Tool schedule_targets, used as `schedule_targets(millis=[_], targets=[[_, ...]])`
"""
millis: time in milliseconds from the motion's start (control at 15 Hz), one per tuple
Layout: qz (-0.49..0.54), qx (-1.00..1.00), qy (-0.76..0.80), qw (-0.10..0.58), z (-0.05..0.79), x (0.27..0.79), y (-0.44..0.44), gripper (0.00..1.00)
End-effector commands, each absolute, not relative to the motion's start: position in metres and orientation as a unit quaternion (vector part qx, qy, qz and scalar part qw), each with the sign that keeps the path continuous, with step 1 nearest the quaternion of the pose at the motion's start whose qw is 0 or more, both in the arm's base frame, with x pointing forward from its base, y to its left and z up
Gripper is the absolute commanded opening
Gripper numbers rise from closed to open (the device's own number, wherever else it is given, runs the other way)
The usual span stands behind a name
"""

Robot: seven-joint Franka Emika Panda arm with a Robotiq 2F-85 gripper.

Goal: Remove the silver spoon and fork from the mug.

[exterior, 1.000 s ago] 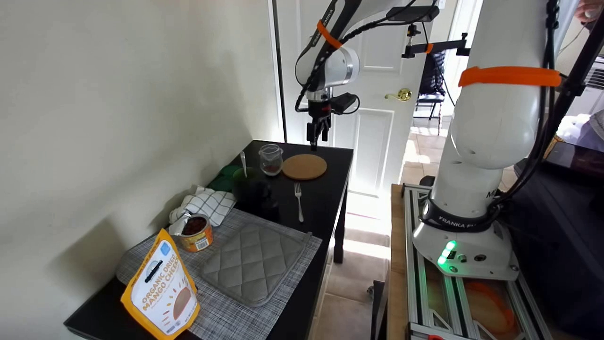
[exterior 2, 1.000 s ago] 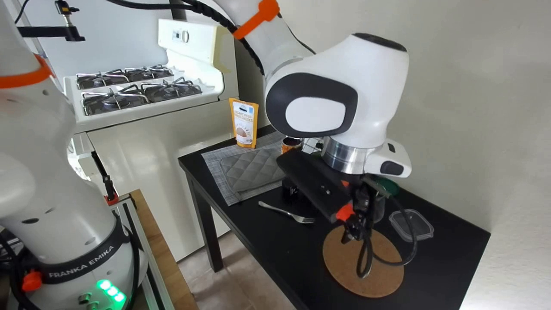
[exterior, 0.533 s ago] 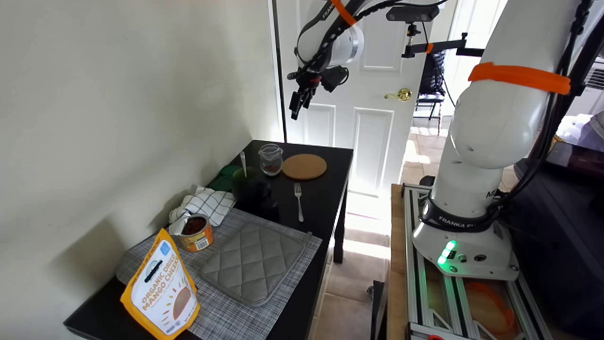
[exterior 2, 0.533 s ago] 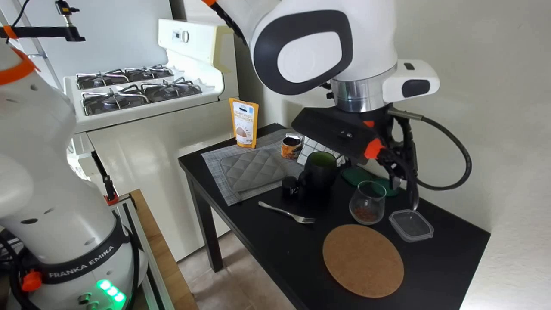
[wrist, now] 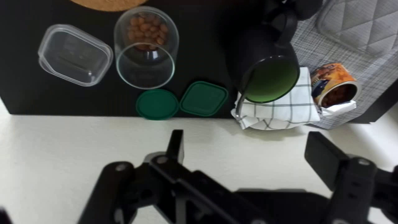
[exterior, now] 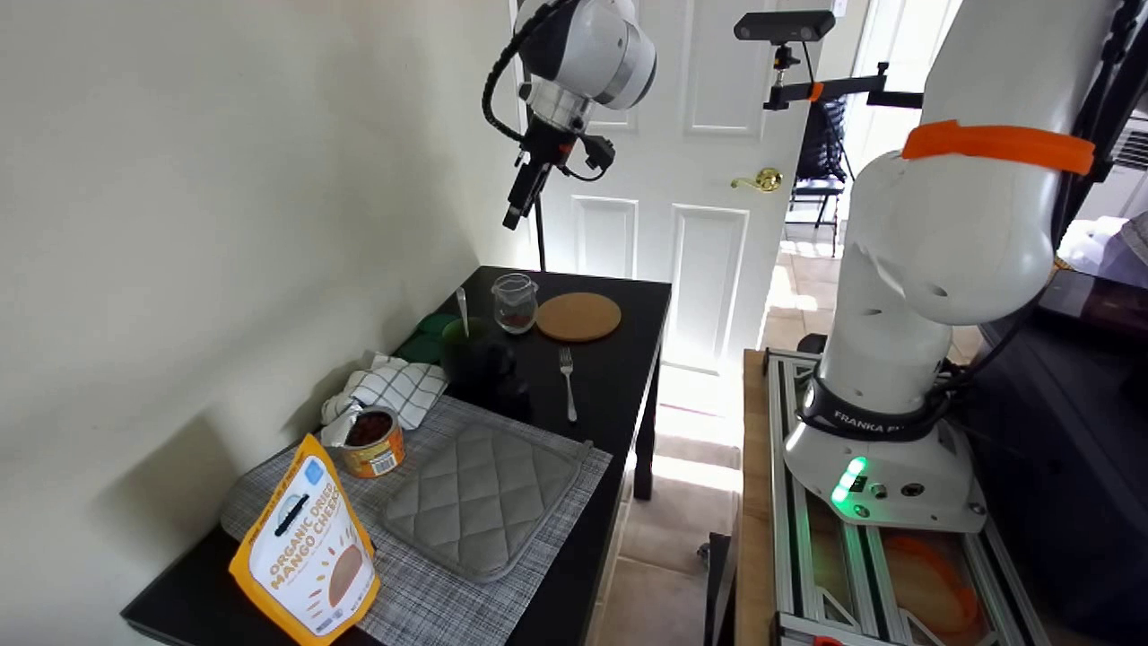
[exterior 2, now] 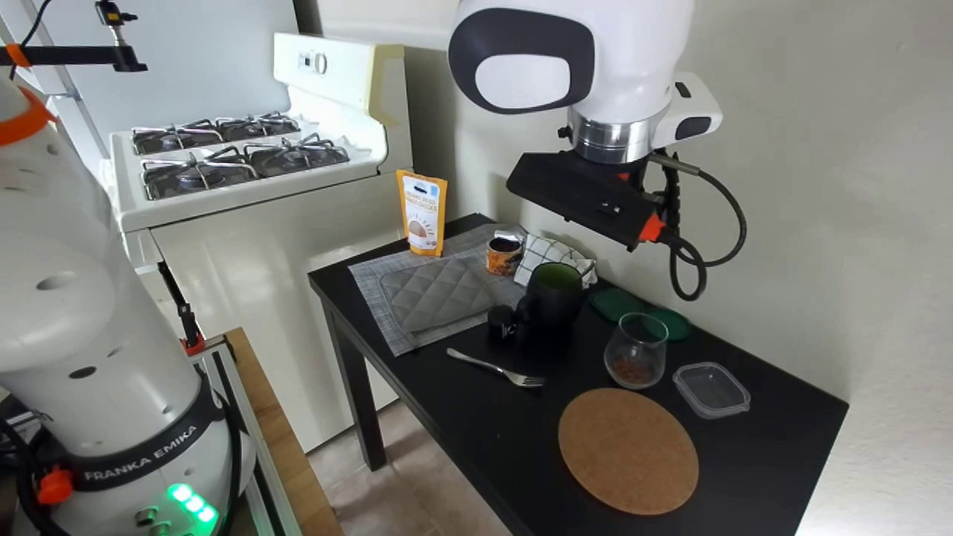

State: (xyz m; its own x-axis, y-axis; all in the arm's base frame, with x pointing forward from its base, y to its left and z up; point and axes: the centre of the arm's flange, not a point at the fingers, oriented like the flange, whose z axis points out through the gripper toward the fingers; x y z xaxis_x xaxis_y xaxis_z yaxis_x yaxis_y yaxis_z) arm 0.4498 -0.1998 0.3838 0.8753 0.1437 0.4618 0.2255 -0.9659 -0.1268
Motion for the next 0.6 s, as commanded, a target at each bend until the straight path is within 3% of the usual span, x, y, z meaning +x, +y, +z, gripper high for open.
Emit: schedule_targets(millis=[0, 267, 533], targets=[[-0.231, -0.964, -0.101, 0.090, 0.382, 0.452, -0.199, 1.00], [-0.230, -0.964, -0.100, 0.087, 0.382, 0.452, -0.200, 1.00], [-0.194, -0.957, -0.175, 0.124, 0.356, 0.509, -0.196, 1.00]])
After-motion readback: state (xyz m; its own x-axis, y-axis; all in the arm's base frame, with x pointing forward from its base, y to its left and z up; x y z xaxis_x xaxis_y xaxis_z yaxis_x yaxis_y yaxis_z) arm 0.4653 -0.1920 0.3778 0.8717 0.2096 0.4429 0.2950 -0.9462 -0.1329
